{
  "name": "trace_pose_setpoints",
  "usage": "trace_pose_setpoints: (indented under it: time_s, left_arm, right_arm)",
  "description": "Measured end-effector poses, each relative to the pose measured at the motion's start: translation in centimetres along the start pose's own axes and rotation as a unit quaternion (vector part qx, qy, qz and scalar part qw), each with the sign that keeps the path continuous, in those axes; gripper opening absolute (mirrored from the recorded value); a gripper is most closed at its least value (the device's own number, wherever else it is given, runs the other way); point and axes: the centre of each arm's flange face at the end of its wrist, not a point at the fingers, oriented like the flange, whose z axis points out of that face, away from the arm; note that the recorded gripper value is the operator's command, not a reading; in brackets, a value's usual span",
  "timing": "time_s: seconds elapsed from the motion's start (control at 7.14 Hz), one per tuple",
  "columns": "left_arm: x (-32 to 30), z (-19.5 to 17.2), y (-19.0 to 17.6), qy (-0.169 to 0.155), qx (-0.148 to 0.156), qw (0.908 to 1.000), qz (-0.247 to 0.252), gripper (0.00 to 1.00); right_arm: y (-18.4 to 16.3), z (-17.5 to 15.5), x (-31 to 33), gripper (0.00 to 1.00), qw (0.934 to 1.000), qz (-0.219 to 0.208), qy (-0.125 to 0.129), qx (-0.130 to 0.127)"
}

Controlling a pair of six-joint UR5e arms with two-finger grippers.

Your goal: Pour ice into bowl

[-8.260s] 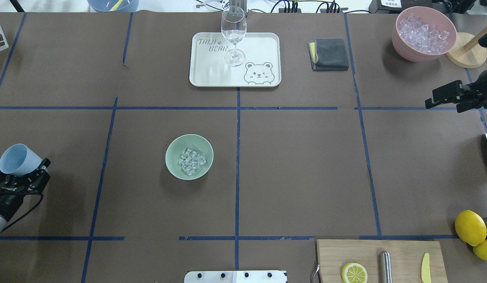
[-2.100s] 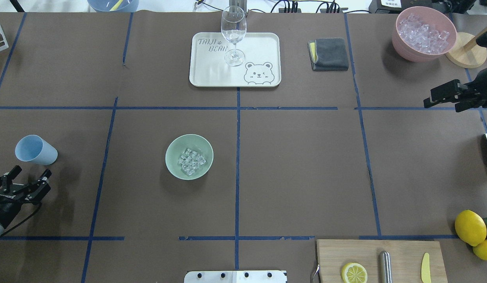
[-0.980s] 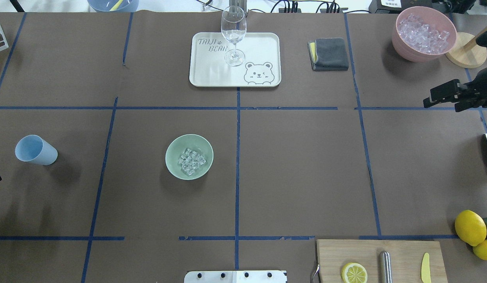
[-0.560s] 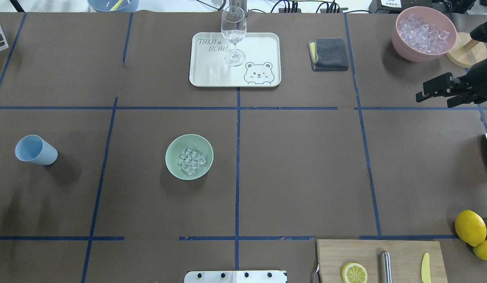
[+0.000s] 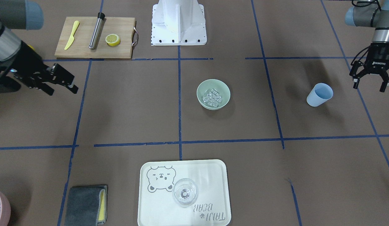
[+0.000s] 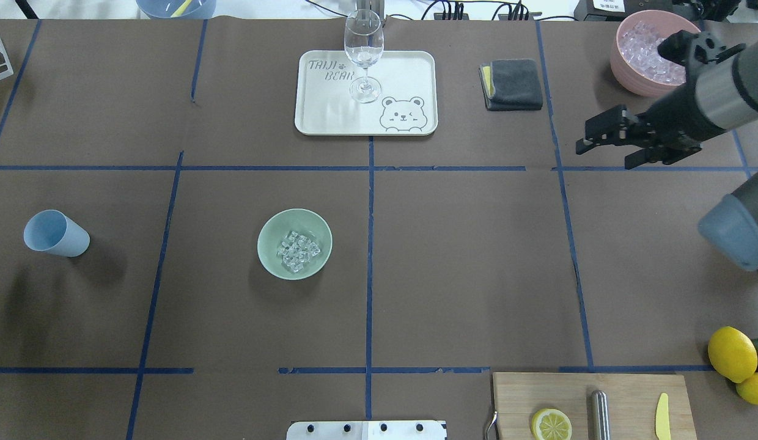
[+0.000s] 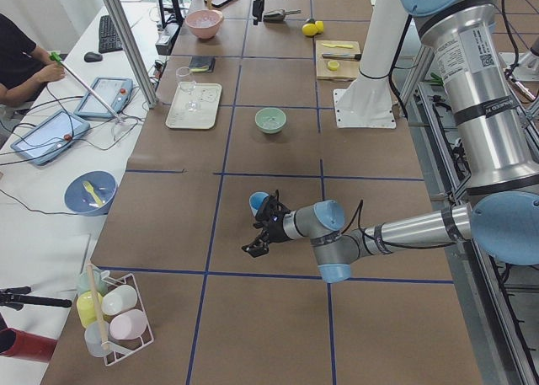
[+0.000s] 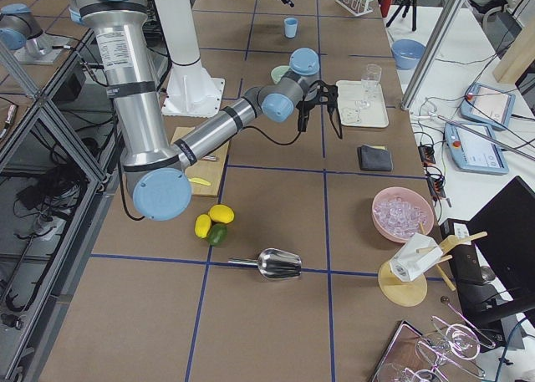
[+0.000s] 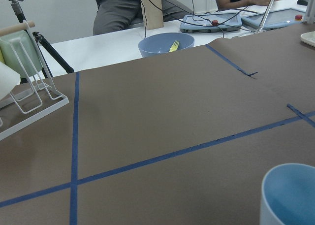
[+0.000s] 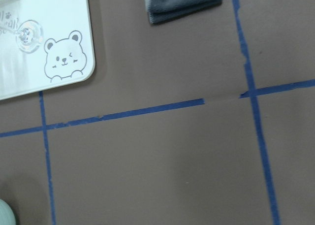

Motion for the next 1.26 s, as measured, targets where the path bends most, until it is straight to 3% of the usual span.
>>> trace_pose_setpoints:
  time_s: [0.28, 0.42, 0.7, 0.84, 0.98, 1.26]
  left_arm:
    - [-2.4, 2.4, -5.9, 0.025, -0.091, 0.9945, -0.044, 1.00]
    - [-4.1, 2.3, -8.8, 0.027, -0.117, 0.9898, -0.077, 1.00]
    - [-6.6, 0.6, -12.2, 0.035, -0.184, 0.9723, -0.139, 1.00]
    - [-6.8, -0.3, -13.4, 0.049, -0.220, 0.9636, -0.144, 1.00]
    - [-6.6, -1.0, -14.7, 0.058, -0.245, 0.9575, -0.141, 1.00]
    - [-6.0, -2.0, -16.1, 0.065, -0.258, 0.9547, -0.132, 1.00]
  right_arm:
    - [5.0, 5.3, -8.7, 1.00, 0.9995, 0.029, -0.012, 0.007]
    - [7.6, 8.4, -12.9, 1.00, 0.9985, 0.050, -0.016, 0.013]
    - [12.5, 14.6, -19.4, 1.00, 0.9976, 0.057, -0.013, 0.037]
    - [13.6, 16.6, -21.0, 1.00, 0.9977, 0.054, -0.006, 0.041]
    - [13.8, 18.7, -22.9, 1.00, 0.9977, 0.052, 0.004, 0.044]
    - [14.1, 23.1, -26.9, 1.00, 0.9974, 0.048, 0.025, 0.048]
